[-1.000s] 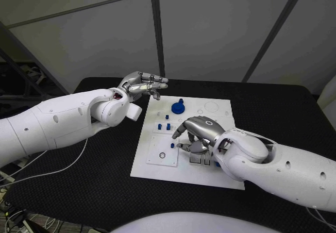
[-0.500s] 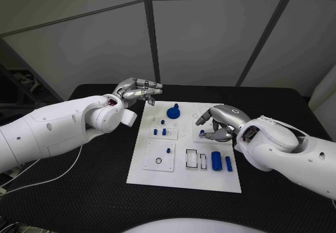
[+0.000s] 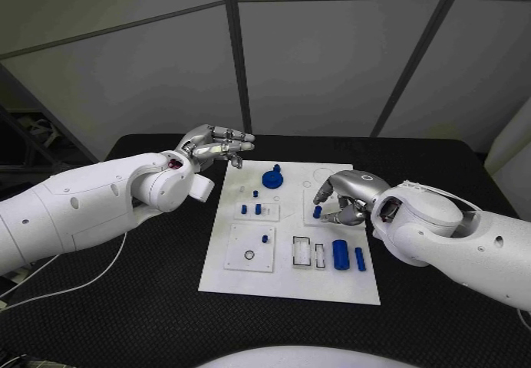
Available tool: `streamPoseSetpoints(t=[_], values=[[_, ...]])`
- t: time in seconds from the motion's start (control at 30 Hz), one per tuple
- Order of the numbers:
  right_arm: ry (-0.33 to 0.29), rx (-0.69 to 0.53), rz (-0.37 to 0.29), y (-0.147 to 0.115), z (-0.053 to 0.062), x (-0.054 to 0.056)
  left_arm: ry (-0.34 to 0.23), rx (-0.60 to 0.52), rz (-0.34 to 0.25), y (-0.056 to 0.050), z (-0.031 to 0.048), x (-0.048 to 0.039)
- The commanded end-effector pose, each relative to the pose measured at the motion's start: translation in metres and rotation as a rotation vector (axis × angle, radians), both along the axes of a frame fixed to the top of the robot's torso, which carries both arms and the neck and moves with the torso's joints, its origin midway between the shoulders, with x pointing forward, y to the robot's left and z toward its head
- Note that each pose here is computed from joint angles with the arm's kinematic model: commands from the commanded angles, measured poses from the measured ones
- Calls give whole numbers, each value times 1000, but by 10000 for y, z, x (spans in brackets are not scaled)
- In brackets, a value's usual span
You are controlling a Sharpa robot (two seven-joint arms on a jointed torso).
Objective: Assemble the parts on the task board
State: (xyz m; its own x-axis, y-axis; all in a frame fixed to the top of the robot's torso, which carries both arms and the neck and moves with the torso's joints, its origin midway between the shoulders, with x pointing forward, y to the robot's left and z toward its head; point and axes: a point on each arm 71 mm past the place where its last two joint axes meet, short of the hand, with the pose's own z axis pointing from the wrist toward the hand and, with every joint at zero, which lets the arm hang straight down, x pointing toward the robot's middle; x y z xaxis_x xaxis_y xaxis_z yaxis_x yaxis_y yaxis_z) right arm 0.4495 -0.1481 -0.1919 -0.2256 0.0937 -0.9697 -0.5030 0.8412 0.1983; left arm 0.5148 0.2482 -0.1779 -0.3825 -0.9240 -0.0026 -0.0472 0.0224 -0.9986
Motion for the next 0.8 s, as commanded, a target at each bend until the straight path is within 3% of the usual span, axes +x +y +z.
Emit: streamPoseSetpoints(t=[0.03,0.8], values=[[-9,-34,-1,24,-2,17,1,-9,-14,-18,12,-2],[24,-82,25,132,-72,51,5,-8,-18,-21,7,1]])
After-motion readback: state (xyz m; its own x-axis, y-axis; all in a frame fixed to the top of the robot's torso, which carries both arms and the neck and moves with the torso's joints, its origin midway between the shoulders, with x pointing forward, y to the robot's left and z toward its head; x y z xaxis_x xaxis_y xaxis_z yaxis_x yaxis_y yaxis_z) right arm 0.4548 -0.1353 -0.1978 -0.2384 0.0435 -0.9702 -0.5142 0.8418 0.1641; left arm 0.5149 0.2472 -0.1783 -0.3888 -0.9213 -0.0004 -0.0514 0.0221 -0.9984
